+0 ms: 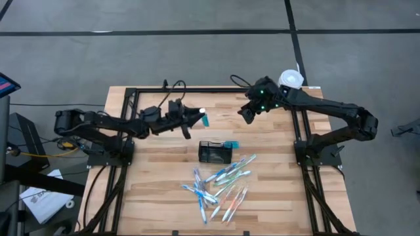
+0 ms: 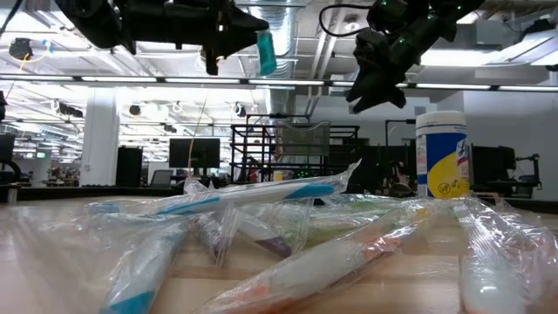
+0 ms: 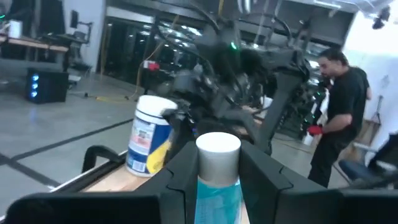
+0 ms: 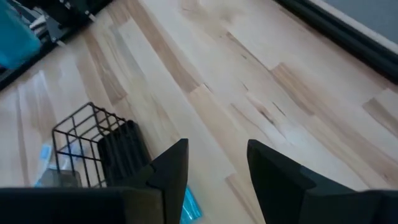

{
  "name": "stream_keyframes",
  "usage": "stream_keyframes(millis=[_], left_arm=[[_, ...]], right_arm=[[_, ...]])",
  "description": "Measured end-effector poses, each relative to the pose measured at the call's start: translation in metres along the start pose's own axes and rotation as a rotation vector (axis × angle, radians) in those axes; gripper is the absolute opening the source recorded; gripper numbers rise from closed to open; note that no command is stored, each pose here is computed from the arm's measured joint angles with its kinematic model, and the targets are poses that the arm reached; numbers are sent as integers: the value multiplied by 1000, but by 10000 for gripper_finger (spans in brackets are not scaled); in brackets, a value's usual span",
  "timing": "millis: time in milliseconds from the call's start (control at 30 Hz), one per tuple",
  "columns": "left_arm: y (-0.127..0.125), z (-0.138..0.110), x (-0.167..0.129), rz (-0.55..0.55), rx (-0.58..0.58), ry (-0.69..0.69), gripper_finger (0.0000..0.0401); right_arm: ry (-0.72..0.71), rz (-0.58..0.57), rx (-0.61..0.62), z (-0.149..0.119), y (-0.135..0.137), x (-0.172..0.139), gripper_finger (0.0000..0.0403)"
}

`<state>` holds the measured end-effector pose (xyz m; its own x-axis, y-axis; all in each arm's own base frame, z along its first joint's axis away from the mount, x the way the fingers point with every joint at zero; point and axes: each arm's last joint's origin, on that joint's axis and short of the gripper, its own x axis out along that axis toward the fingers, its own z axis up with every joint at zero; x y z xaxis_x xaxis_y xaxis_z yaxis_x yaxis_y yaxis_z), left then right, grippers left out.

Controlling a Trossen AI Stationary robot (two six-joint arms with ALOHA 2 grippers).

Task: Pick & Place toothbrushing station
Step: Put the blue mouthwash into the black wire organizer

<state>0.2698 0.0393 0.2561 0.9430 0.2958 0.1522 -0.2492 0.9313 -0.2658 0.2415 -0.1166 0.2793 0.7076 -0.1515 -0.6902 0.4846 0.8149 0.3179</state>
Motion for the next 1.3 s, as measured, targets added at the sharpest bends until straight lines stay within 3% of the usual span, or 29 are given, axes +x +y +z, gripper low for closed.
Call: stream_keyframes(millis=[367,700,1300], left_arm=[[-33,-54,13,-103,67,-22,81],[-44,-103,12,-93,138,123,81],[-41,-140,11,-106,162,184,81]], right_arm=[[-42,11,-35,15,6,-11,156],[-36,39,-112,15,9,-12,154],[-21,89,-167,12,19,-10,150]])
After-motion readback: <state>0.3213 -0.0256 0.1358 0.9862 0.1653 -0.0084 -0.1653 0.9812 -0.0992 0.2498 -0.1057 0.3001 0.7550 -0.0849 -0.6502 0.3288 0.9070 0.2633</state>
